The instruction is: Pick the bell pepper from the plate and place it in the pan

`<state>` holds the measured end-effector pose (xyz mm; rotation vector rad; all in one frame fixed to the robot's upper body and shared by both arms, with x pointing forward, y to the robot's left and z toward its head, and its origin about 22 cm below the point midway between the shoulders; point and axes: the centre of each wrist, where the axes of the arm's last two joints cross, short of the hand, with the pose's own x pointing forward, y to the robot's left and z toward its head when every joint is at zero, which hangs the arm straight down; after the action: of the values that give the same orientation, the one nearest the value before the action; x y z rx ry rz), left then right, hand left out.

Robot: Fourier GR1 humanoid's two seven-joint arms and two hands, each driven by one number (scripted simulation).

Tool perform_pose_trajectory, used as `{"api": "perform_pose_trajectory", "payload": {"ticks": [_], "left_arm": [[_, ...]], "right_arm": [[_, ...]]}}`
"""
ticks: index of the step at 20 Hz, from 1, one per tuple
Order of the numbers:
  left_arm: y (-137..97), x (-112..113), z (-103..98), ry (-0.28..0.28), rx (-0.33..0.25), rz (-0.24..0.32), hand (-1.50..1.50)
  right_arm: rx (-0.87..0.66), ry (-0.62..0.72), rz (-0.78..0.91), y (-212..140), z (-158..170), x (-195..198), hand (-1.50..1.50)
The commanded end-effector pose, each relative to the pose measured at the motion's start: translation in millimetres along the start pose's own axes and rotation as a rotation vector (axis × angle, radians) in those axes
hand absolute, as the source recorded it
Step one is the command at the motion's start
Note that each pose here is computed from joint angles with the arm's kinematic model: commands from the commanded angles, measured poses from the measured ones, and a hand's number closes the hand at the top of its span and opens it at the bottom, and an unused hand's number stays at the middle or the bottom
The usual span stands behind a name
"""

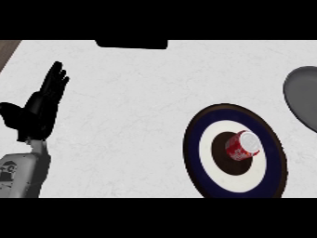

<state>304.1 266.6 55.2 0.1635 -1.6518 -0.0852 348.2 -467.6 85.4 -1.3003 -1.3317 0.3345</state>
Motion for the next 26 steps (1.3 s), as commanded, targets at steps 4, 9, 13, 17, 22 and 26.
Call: {"api": "perform_pose_trajectory", "payload": {"ticks": [4,9,13,17,22,26], "left_arm": [[-5.6,-8.7,3.9,0.005,-0.012,0.014,0.00],[-13.2,9.2,-1.3,0.000,-0.017,0.008,0.00],[-24.7,0.9,-3.5,-0.007,-0.005,0.010,0.00],[-5.4,10.8,-3.8,0.001,-0.005,0.008,0.00],[-3.0,-2.2,1.7,0.016,0.028,-0.009,0.00],[11.3,-18.5,12.9,0.040,0.075,-0.011,0.00]], "right_arm": [[0.271,0.129,-0.199,25.8,14.5,-26.6,-1.50],[0.336,0.113,-0.271,21.6,11.3,-30.5,-1.50],[0.223,0.047,-0.345,28.1,17.9,-34.9,-1.50],[0.083,0.024,-0.497,10.8,13.7,-44.7,-1.50],[0.108,0.038,-0.667,-6.1,32.8,-84.9,-1.50],[0.199,-0.026,-0.799,-33.5,43.0,-113.0,-1.50]]}}
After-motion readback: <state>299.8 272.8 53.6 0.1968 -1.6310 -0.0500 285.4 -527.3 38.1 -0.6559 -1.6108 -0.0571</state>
